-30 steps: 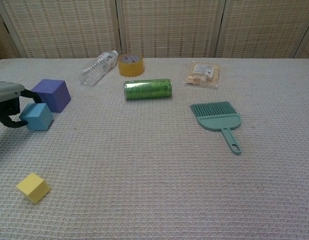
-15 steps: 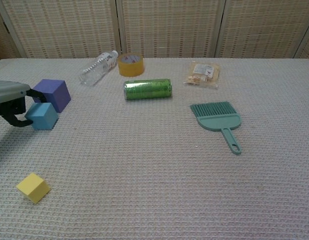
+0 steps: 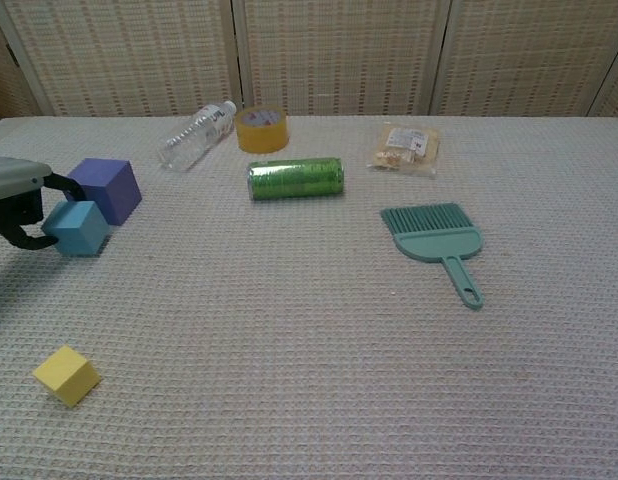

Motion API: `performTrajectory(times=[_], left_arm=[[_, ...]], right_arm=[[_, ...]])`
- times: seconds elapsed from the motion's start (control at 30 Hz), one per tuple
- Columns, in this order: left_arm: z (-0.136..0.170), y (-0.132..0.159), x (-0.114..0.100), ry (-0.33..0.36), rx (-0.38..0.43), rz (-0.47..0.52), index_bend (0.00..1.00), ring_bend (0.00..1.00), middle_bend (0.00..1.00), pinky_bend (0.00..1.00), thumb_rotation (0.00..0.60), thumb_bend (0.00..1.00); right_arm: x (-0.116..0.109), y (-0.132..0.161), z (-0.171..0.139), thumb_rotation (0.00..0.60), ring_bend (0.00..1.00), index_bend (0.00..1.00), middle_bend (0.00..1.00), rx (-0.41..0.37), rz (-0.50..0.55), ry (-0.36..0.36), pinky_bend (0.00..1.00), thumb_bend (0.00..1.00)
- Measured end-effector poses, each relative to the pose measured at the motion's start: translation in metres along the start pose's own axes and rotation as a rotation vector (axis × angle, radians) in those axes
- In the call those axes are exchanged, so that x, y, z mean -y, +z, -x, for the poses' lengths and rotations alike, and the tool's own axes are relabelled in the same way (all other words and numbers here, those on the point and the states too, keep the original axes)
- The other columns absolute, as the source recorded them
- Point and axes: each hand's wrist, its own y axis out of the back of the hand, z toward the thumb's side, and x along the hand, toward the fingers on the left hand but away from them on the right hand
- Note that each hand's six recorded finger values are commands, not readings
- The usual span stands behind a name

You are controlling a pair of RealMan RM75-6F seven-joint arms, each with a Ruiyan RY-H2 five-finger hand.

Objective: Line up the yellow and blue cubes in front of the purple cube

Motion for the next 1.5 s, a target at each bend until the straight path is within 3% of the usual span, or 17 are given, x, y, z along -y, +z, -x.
performTrajectory(times=[0.47,0.8,1.0,1.17,1.5], left_arm=[[0.003,0.002,-0.004,0.023,0.007,-0.002,0.23,1.00,1.00,1.00,0.600,0.39],[0.057,0.017,-0.013,0.101,0.079,-0.003,0.24,1.00,1.00,1.00,0.600,0.40],[0.081,0.024,0.010,0.047,0.103,-0.056,0.19,1.00,1.00,1.00,0.600,0.39],[0.078,0.027,0.023,-0.004,0.090,-0.071,0.13,1.00,1.00,1.00,0.600,0.38],[0.068,0.025,0.033,-0.060,0.059,-0.084,0.15,1.00,1.00,1.00,0.600,0.38]], right_arm=[[0.000,-0.001,-0.001,0.600,0.00,0.00,0.00,0.001,0.004,0.001,0.00,0.03],[-0.001,0.002,-0.004,0.600,0.00,0.00,0.00,-0.020,0.010,0.007,0.00,0.03],[-0.001,0.004,-0.007,0.600,0.00,0.00,0.00,-0.035,0.016,0.007,0.00,0.03],[-0.004,0.001,-0.009,0.600,0.00,0.00,0.00,-0.022,0.021,-0.003,0.00,0.03],[-0.002,0.002,-0.007,0.600,0.00,0.00,0.00,-0.019,0.014,0.003,0.00,0.03]])
